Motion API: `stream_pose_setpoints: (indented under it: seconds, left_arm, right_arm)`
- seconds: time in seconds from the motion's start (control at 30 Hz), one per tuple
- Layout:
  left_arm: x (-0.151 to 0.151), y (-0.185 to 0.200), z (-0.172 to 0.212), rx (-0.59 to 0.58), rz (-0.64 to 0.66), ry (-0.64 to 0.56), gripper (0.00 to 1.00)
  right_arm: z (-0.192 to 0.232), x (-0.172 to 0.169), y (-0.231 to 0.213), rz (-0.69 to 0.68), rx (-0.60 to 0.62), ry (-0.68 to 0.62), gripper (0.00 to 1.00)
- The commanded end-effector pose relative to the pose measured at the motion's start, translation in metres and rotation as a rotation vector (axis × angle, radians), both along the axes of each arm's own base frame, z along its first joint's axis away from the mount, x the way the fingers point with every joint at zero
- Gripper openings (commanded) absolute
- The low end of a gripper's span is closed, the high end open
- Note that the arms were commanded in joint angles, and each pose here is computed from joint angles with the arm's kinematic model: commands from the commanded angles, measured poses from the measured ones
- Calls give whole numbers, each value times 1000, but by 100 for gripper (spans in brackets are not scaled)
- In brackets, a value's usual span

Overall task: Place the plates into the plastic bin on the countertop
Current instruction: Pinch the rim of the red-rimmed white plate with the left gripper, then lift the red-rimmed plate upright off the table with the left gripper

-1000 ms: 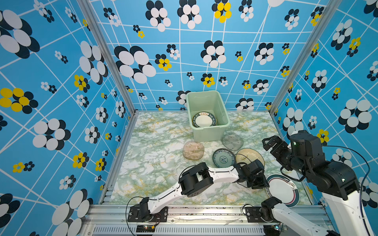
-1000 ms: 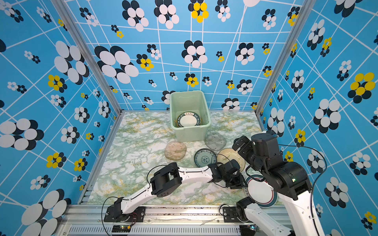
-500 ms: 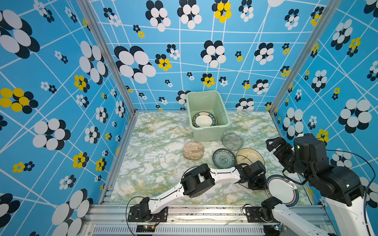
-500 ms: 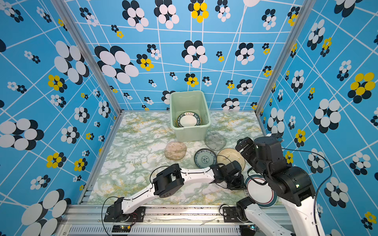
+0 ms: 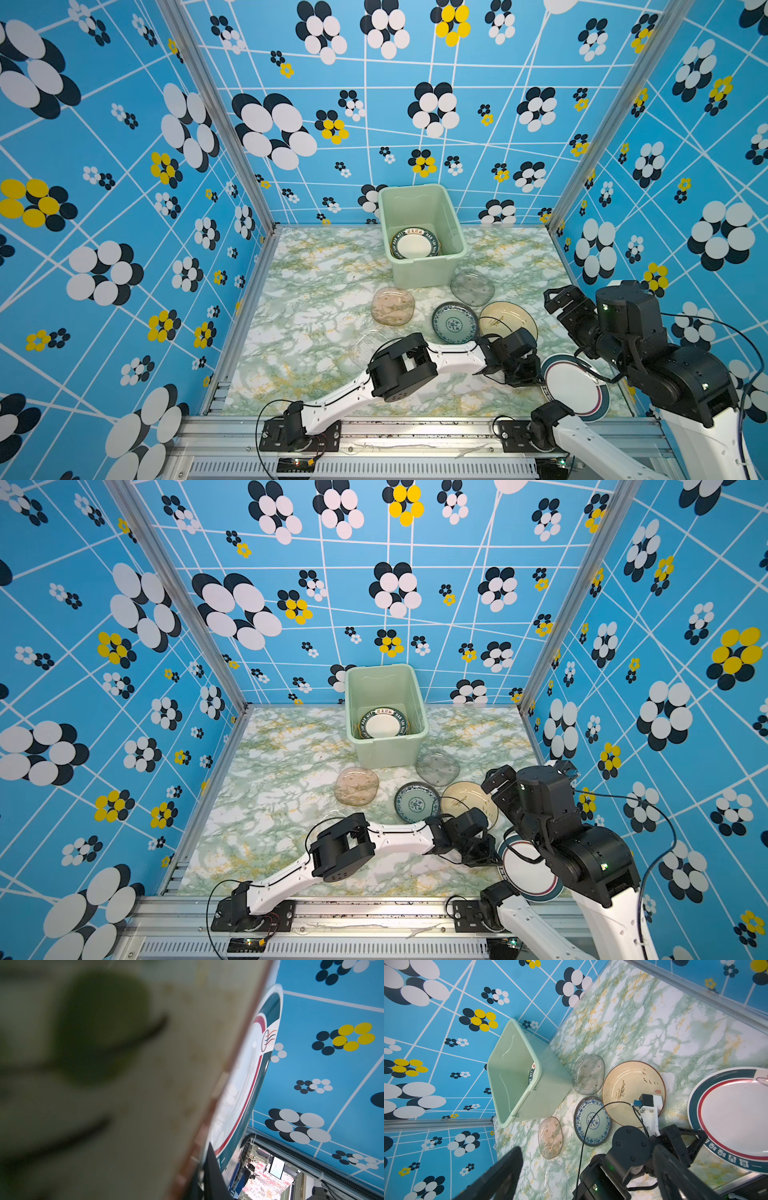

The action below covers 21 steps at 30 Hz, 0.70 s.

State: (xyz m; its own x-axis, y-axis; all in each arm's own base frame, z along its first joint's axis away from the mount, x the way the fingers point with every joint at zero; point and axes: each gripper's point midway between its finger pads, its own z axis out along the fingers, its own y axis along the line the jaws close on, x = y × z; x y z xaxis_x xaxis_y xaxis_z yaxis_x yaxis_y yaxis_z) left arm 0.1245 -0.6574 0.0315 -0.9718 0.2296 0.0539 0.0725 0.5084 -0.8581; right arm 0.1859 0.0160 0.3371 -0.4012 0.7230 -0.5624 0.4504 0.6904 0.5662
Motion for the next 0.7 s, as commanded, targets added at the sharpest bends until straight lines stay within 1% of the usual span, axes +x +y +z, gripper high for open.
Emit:
stream_pose_setpoints:
  seconds: [0.0,0.4,0.67]
  left_arm:
    - [7,-4,43,-108,-1,-38,0]
    - [14,-2,71,-176,8,-57,0]
    - [32,3,98,-226,48,-81,0]
  right_arm:
    - [0,-3,-8,-33,-21,-2,99]
    - [4,-2,-9,-42,-18,-14,99]
    - [18,6,1,9,-1,-71,99]
